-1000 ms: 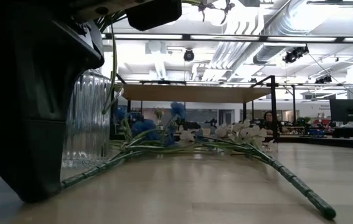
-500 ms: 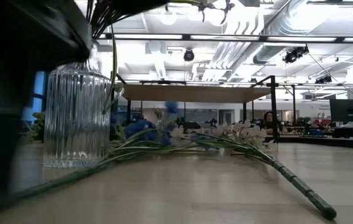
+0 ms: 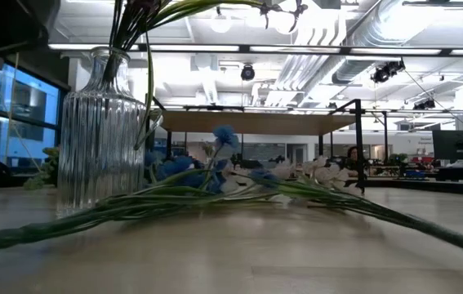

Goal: Pick and place flowers into a vace then onto a shelf
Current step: Put the blue flowers into the left transparent vase

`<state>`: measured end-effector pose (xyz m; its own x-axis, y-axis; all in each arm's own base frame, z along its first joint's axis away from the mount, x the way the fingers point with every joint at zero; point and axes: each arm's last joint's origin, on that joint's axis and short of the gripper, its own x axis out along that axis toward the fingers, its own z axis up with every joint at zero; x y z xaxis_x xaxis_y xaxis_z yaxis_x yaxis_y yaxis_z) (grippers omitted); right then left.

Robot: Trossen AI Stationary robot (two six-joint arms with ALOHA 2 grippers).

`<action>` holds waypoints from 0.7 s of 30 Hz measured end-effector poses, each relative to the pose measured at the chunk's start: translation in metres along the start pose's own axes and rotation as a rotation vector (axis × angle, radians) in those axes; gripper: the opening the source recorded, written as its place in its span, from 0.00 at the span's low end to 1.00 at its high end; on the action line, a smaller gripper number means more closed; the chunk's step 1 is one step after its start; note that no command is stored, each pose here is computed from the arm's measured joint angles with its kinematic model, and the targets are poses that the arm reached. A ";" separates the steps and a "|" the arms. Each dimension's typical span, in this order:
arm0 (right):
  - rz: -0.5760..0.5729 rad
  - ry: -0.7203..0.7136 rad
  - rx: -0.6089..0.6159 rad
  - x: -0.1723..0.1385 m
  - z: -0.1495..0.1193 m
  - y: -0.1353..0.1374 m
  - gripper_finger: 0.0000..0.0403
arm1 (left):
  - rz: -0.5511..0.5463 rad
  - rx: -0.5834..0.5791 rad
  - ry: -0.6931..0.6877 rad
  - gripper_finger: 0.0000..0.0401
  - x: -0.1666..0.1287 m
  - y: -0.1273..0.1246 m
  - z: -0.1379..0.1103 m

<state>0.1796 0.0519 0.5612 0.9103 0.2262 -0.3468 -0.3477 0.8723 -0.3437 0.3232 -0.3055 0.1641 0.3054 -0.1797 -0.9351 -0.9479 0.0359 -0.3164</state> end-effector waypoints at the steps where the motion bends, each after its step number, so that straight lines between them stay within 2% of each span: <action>1: 0.000 0.000 0.000 0.000 0.000 0.000 0.00 | -0.005 0.002 0.005 0.06 0.000 0.001 -0.002; 21: 0.000 -0.002 0.000 0.000 0.000 0.000 0.00 | -0.035 -0.005 0.034 0.12 -0.002 -0.003 -0.004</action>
<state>0.1797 0.0520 0.5613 0.9107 0.2268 -0.3451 -0.3476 0.8724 -0.3438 0.3246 -0.3095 0.1675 0.3353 -0.2142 -0.9174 -0.9372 0.0239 -0.3481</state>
